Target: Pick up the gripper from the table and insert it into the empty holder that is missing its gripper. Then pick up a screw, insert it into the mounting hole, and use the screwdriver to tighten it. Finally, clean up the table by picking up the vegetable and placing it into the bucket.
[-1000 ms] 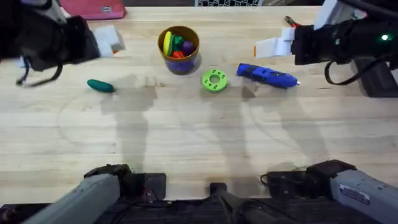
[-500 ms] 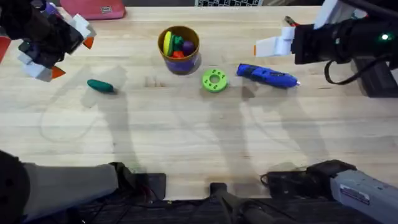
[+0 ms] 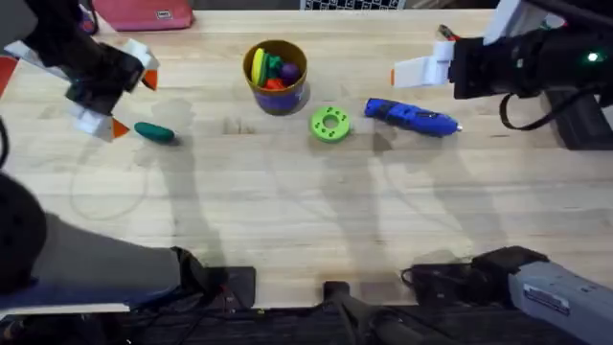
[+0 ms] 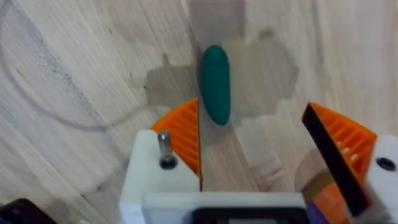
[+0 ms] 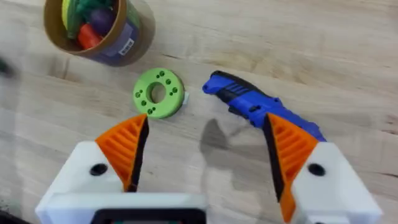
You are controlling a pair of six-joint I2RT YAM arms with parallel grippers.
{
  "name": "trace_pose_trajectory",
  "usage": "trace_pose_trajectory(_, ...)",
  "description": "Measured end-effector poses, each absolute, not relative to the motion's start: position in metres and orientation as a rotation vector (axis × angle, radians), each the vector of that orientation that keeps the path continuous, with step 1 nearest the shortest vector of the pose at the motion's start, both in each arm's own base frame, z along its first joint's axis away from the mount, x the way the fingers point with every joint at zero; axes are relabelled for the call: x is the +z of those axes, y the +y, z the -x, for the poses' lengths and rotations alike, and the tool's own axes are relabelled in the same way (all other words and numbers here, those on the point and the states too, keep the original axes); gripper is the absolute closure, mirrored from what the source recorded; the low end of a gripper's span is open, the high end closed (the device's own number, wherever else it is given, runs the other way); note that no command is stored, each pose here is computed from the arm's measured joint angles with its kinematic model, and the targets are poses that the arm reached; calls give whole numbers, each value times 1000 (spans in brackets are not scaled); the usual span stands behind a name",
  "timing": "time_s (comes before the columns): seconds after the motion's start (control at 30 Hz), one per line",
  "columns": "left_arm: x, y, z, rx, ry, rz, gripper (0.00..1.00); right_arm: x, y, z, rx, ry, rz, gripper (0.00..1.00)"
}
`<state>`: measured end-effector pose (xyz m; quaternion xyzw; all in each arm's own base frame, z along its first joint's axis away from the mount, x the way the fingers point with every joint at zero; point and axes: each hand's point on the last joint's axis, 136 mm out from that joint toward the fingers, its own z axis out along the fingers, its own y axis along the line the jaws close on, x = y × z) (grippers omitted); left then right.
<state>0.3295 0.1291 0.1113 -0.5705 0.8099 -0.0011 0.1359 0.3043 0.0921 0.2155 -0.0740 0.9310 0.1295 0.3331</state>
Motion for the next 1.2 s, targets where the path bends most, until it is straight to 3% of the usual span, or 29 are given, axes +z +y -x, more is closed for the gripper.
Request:
trace_pose_trajectory(0.23, 68, 127, -329, -22, 2405, 1791, 13, 216, 92, -304, 338, 2431, 193, 8)
trace_pose_trajectory(0.47, 44, 136, -321, -47, 2413, 1911, 13, 216, 92, -304, 338, 2431, 193, 7)
trace_pose_trajectory(0.6, 40, 138, -327, -56, 2401, 1902, 8, 216, 92, -304, 338, 2431, 193, 7)
trace_pose_trajectory(1.0, 40, 138, -325, -45, 2405, 1908, 190, 216, 92, -304, 338, 2431, 193, 8)
trace_pose_trajectory(1.2, 39, 140, -324, -28, 2408, 1903, 206, 215, 92, -304, 338, 2432, 193, 7)
